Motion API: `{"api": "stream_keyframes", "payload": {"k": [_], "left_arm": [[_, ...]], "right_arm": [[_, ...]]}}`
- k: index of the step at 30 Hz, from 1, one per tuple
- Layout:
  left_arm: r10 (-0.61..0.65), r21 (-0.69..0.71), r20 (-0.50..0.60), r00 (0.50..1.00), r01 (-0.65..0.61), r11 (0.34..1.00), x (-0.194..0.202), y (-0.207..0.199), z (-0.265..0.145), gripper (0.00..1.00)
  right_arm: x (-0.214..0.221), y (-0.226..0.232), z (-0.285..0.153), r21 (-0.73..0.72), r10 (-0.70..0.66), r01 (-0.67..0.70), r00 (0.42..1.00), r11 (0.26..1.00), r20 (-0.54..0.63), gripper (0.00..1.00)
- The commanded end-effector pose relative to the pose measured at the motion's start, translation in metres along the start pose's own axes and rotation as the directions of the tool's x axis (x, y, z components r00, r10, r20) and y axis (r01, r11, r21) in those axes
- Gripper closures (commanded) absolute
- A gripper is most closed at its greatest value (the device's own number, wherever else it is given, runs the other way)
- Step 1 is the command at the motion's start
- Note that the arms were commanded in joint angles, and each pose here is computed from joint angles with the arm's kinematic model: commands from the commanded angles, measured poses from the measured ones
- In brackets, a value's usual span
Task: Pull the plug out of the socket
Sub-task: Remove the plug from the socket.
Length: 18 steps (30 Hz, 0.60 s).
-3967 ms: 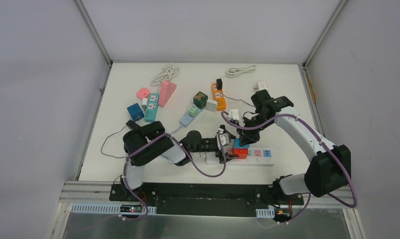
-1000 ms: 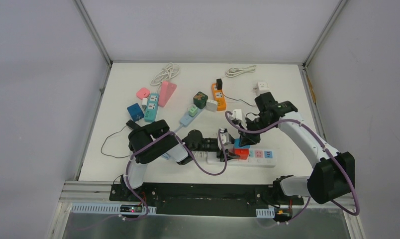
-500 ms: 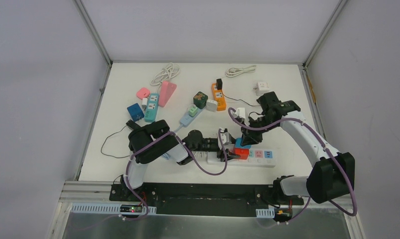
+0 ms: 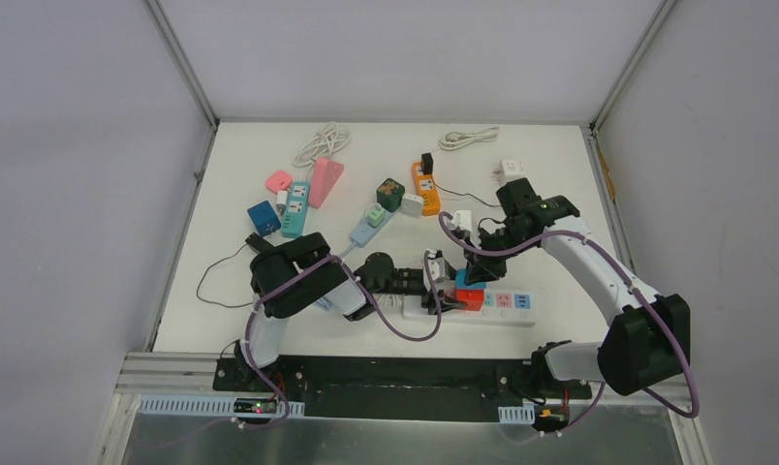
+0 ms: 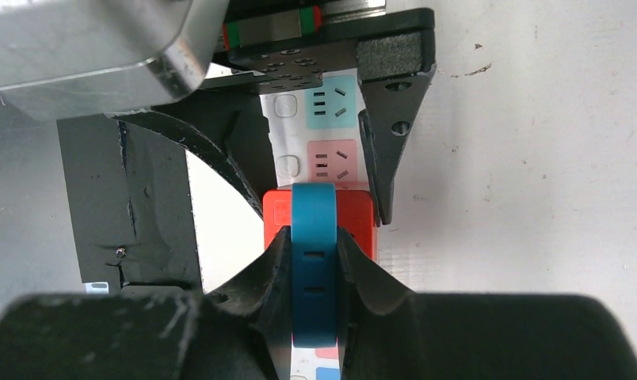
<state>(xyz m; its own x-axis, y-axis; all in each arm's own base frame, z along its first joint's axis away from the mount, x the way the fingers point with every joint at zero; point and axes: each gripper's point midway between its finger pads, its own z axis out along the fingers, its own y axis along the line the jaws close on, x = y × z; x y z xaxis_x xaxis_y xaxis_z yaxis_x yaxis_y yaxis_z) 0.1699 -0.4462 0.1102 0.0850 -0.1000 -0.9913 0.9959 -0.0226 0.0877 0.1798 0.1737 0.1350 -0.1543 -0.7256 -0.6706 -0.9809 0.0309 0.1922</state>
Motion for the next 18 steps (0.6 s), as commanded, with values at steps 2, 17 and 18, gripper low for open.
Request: {"api": "stream_keyframes", "payload": {"k": [2, 17, 18], "left_arm": [[-0.018, 0.006, -0.006, 1.0, 0.018, 1.0, 0.006, -0.001, -0.001, 1.0], [-0.032, 0.016, -0.003, 0.999, 0.032, 0.999, 0.006, -0.002, 0.001, 1.0], [-0.031, 0.014, -0.002, 1.0, 0.031, 0.999, 0.005, -0.002, 0.001, 1.0]], "right_arm": [[-0.019, 0.006, -0.004, -0.024, -0.064, 0.066, 0.995, 0.998, 0.071, 1.0], [-0.039, 0.017, 0.002, -0.094, -0.058, 0.075, 0.983, 0.993, 0.177, 1.0], [-0.039, 0.017, 0.002, -0.094, -0.053, 0.07, 0.984, 0.993, 0.172, 1.0]]}}
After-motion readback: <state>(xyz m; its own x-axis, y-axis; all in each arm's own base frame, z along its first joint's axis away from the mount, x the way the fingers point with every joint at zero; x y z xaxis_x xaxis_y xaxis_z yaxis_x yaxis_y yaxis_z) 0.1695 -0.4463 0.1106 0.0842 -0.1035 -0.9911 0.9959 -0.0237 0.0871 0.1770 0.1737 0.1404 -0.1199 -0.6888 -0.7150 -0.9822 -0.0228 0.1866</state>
